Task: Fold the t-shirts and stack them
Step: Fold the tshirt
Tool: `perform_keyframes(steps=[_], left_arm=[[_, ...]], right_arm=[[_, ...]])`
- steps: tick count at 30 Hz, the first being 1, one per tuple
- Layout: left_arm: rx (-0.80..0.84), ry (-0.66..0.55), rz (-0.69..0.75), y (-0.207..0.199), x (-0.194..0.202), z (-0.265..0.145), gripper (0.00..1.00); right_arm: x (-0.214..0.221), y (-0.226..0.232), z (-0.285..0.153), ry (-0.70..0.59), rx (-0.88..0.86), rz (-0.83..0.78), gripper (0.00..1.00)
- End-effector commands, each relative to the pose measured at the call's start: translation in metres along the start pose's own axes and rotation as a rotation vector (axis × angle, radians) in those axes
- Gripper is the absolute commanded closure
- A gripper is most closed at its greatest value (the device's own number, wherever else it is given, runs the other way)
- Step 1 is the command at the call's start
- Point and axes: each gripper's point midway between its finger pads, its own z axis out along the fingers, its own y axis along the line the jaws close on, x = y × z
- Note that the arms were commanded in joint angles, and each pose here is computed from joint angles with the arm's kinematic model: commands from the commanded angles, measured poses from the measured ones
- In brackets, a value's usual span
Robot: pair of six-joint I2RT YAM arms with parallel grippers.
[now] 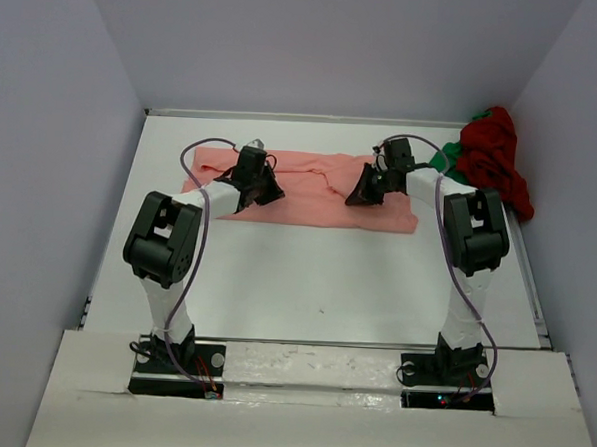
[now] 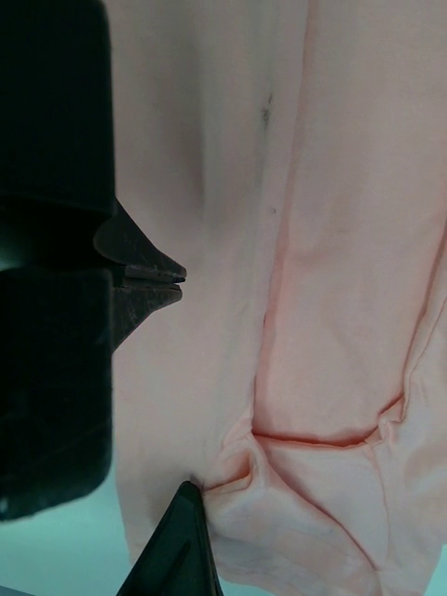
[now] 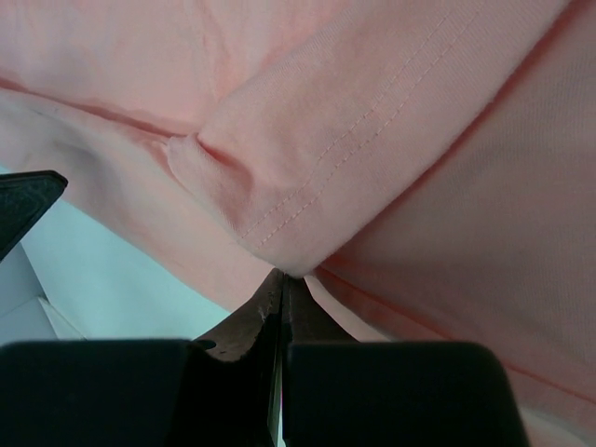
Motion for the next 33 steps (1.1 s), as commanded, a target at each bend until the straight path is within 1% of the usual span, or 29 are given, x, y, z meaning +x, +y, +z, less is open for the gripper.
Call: perform_keyframes(steps=[1,11,19,22,25,28,30,33], left_arm=[[0.01,-0.006,0.022,-0.008,-0.007,0.005,1.0],[-0.047,0.046,0.042,0.01,0.012,0.017,1.0],[-0.049,0.07,0.057,0.011,0.024,0.018,1.0],[-0.051,0.077,0.063,0.01,0.029,0.018,1.0],[-0.053,0.088,0.066,0.012,0.033,0.019,1.0],[-0.049,0.094,0.069,0.01,0.037,0.017,1.0],[-0.049,0.093,0.072,0.009,0.039,0.016,1.0],[-0.043,0.059,0.076,0.005,0.032,0.009,1.0]], right_arm=[[-0.017,0.01,0.003,-0.04,-0.006,-0.034,1.0],[-0.051,0.021,0.014,-0.074,-0.009,-0.065,1.0],[-0.085,0.036,0.023,-0.107,-0.034,-0.092,1.0],[-0.106,0.048,0.026,-0.141,-0.063,-0.113,1.0],[-0.131,0.067,0.029,-0.188,-0.12,-0.167,1.0],[-0.152,0.091,0.022,-0.235,-0.189,-0.229,1.0],[-0.161,0.112,0.006,-0.27,-0.245,-0.281,1.0],[-0.161,0.128,-0.015,-0.298,-0.281,-0.326,1.0]])
